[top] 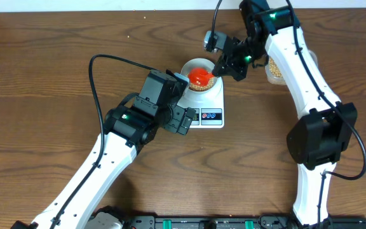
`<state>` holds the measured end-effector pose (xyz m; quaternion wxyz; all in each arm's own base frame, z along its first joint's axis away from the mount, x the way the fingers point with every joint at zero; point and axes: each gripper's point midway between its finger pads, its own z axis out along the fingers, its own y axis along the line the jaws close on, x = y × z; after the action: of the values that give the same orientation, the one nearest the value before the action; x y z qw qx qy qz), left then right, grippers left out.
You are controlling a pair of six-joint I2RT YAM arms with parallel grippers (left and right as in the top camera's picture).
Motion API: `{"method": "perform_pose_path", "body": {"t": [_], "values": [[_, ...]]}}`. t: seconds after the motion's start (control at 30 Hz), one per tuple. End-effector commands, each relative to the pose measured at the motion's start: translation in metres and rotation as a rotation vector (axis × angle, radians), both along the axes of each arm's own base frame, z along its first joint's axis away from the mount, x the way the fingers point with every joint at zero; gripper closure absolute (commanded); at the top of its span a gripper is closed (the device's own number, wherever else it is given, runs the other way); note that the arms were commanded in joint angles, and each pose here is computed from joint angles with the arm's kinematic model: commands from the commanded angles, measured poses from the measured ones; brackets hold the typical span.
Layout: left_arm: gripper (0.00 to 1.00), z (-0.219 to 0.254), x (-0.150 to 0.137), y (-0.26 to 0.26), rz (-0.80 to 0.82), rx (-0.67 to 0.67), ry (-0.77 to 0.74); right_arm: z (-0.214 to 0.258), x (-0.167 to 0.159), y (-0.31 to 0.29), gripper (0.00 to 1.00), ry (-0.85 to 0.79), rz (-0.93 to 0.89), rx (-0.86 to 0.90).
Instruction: Scoop item into bowl and weigh 50g on scale
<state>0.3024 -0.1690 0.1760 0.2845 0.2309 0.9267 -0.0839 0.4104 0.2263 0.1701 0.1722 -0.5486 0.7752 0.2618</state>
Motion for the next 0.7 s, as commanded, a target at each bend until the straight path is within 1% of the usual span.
{"method": "perform_pose_path", "body": {"t": [0.0, 0.3, 0.67], "values": [[0.02, -0.003, 0.002, 0.003, 0.012, 0.013, 0.003, 0.032, 0.000, 0.000, 0.99, -0.003, -0.022, 0.123], [0.02, -0.003, 0.002, 0.003, 0.012, 0.013, 0.003, 0.039, 0.010, -0.016, 0.99, 0.037, -0.104, 0.175], [0.02, -0.003, 0.002, 0.003, 0.012, 0.013, 0.004, 0.038, 0.020, -0.018, 0.99, -0.013, -0.107, 0.164]]}}
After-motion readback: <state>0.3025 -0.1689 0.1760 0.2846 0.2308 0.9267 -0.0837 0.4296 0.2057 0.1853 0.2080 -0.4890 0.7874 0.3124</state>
